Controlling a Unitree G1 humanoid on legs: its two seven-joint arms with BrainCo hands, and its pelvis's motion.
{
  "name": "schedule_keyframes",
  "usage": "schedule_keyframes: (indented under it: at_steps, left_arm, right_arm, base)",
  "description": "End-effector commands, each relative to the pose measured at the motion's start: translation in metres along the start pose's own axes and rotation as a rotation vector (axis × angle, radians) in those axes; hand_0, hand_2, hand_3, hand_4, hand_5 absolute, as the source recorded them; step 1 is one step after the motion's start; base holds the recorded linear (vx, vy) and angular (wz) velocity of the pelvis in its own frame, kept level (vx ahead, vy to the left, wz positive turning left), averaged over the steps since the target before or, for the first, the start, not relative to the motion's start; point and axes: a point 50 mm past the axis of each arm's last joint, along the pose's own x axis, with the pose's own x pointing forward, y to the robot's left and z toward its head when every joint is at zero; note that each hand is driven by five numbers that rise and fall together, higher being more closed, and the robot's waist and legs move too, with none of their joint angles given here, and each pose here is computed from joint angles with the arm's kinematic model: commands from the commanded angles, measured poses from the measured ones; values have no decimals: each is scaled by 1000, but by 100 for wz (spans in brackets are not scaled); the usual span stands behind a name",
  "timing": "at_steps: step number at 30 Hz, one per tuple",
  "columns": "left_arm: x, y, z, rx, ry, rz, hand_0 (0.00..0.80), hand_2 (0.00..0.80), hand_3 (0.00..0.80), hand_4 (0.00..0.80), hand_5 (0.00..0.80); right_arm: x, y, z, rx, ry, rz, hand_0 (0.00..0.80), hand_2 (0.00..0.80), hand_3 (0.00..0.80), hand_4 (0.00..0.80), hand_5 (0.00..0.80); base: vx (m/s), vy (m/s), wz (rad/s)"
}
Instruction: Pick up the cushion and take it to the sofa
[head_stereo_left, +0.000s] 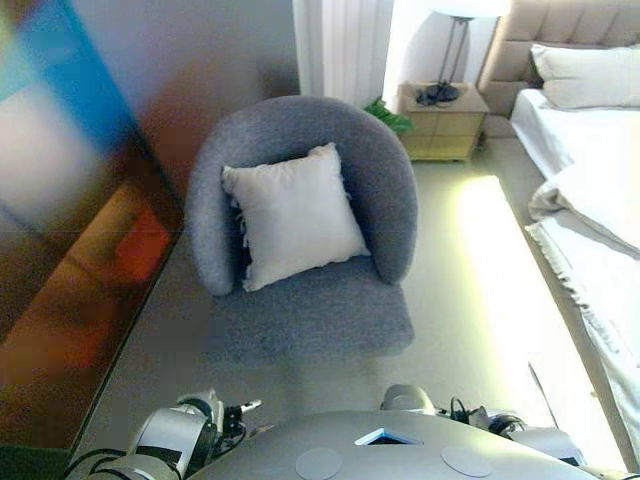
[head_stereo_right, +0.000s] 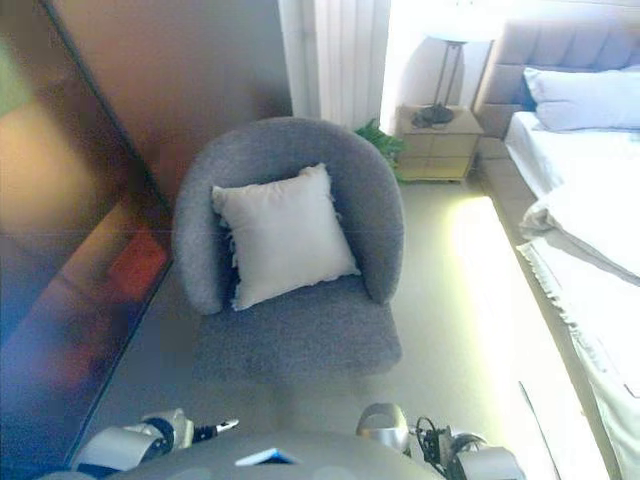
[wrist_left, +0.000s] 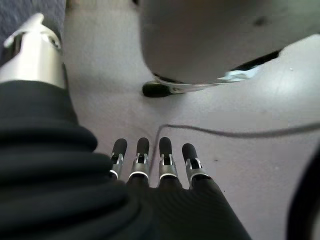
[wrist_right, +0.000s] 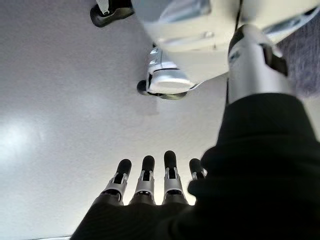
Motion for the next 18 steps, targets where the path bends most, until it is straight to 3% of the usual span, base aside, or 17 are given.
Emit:
schedule_keyframes:
  at_steps: [1,10,13,18]
  left_arm:
    - [-14,-10,29,10,-65,-29,0,0,0,0,0]
    - [-16,-26,33,3,-74,5,0,0,0,0,0]
    - [-12,-30,22,-54,-24,-6,0,0,0,0,0]
    - [-13,-41,27,-65,-80,-18,0,0,0,0,0]
  right_arm:
    - [-3,8,5,-81,24,14,0,0,0,0,0]
    - [-12,19,29,-150,-18,49,0,0,0,0,0]
    - [-10,12,19,-132,63,7,0,0,0,0,0]
    - [-7,5,10,-130,82,-11,0,0,0,0,0]
  base:
    - [-409,-229,-49]
    - [-484,-342,-52]
    - [-439,-190,-5]
    - [-512,-135,-2]
